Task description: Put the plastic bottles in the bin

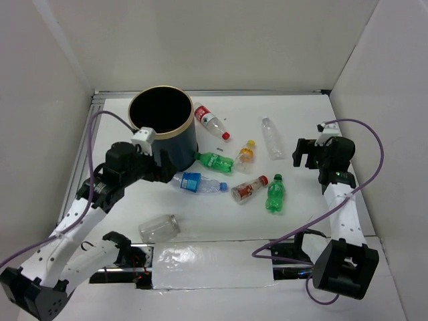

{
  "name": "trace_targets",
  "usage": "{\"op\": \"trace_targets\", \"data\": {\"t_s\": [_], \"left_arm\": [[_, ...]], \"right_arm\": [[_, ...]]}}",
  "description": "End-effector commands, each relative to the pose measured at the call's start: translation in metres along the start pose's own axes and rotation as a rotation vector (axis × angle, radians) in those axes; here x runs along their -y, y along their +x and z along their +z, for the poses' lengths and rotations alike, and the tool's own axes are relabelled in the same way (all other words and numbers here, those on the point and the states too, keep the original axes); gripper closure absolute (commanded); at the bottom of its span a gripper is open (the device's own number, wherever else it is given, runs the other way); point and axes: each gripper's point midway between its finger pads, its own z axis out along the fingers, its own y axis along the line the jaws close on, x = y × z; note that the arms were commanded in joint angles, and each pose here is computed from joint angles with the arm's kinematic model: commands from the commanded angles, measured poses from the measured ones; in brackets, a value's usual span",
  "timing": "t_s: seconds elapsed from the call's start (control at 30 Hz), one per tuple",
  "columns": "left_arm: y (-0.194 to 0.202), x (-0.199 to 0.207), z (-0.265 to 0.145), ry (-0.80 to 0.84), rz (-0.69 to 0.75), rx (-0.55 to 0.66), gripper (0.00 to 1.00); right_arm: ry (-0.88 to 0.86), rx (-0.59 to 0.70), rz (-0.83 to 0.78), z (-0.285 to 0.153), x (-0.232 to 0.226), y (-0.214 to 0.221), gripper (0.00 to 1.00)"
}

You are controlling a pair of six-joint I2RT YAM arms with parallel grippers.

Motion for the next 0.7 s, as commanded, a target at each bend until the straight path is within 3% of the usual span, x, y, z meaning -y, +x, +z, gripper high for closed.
{"op": "trace_targets", "data": {"t_s": [0.0,0.2,0.27,0.33,0.37,0.4,0.47,0.5,0.53,0.67], "left_arm": [[0.016,0.016,-0.009,0.069,0.064,-0.106,0.01],[0.036,0.033,0.000,0.114,0.157,-0.215,0.01],[0.044,0.037,0.002,0.106,0.186,-0.279,0.08],[0.051,0.049,0.007,0.123,0.221,-0.347,0.18],[0.055,0.052,0.008,0.124,0.246,-0.380,0.28],[0.066,0.050,0.006,0.103,0.285,-0.445,0.44],[0.083,0.066,0.011,0.141,0.353,-0.566,0.44],[0.097,0.065,0.006,0.139,0.392,-0.650,0.42],[0.107,0.065,0.006,0.129,0.415,-0.703,0.27],[0.143,0.067,0.008,0.077,0.530,-0.856,0.15]], "right_arm": [[-0.032,-0.007,0.011,0.001,-0.006,0.002,0.00],[-0.141,0.001,-0.093,0.002,-0.019,-0.003,0.00],[-0.180,-0.028,-0.122,0.003,-0.024,0.006,0.05],[-0.243,-0.042,-0.181,0.004,-0.031,0.011,0.42],[-0.249,-0.069,-0.168,0.007,-0.030,0.016,0.60],[-0.271,-0.083,-0.178,0.008,-0.032,0.020,0.75],[-0.314,-0.081,-0.182,0.007,-0.039,0.019,0.61],[-0.329,-0.086,-0.176,0.007,-0.041,0.023,0.32],[-0.342,-0.089,-0.183,0.007,-0.043,0.027,0.21],[-0.356,-0.066,-0.201,0.008,-0.045,0.022,0.00]]}}
